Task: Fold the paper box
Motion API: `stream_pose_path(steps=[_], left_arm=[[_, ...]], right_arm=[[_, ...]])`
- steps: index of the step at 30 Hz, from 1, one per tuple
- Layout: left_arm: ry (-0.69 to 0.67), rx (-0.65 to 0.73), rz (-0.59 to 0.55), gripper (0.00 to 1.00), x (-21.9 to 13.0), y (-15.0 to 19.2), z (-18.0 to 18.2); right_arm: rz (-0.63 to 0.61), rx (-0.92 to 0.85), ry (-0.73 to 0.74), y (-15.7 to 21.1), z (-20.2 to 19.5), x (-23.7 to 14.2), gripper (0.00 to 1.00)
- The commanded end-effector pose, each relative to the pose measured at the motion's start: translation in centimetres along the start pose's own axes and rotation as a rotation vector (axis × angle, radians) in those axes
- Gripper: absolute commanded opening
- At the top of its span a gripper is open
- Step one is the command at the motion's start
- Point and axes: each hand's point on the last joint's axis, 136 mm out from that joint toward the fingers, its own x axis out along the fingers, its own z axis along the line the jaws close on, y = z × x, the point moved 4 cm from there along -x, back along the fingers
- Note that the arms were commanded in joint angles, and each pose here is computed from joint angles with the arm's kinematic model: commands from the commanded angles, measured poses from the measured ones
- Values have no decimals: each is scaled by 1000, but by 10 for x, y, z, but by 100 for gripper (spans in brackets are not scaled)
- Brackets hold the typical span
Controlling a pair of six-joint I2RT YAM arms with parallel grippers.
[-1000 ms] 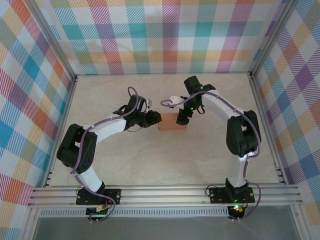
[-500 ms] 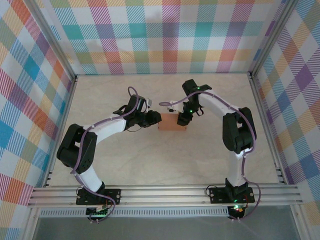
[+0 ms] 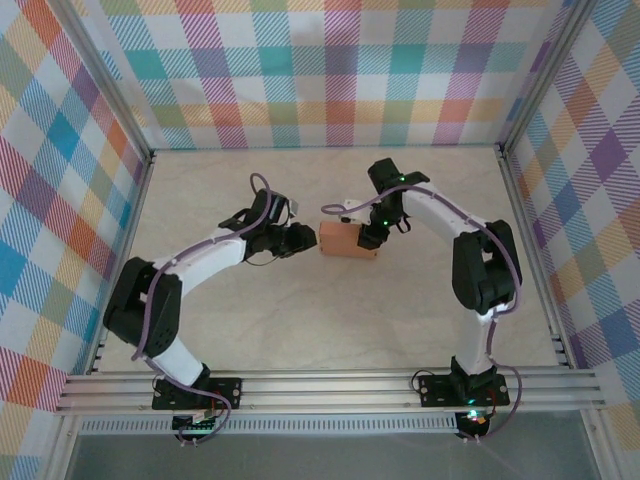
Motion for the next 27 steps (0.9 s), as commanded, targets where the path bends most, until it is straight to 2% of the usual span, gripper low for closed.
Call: stream_pose_path(steps=[1, 6, 9, 15, 16, 17, 18, 19, 24, 27], left_arm=[[-101, 51, -114, 33, -34, -3, 10], [-208, 81, -205, 33, -60, 2, 31], [-231, 78, -225, 34, -67, 5, 39], [-237, 76, -239, 35, -75, 6, 43], [-238, 78, -241, 36, -76, 6, 43], [-240, 79, -243, 36, -77, 6, 43], [-240, 79, -247, 38, -77, 6, 44], [-243, 80, -249, 39, -78, 6, 44], [-251, 87, -279, 49, -80, 1, 44], [-268, 99, -314, 60, -82, -4, 46]], right_arm=[[-24, 23, 159, -6, -17, -19, 31], [-13, 32, 541, -17, -52, -23, 32], [-9, -9, 708, -28, -54, -14, 32], [14, -53, 782, -40, -36, 16, 33], [20, -53, 790, -39, -34, 20, 37], [22, -55, 793, -39, -31, 23, 46], [16, -47, 798, -38, -30, 22, 61], [4, -30, 798, -38, -28, 21, 71], [-84, 10, 742, -42, -15, 7, 91], [-185, 55, 696, -46, -6, -6, 100]])
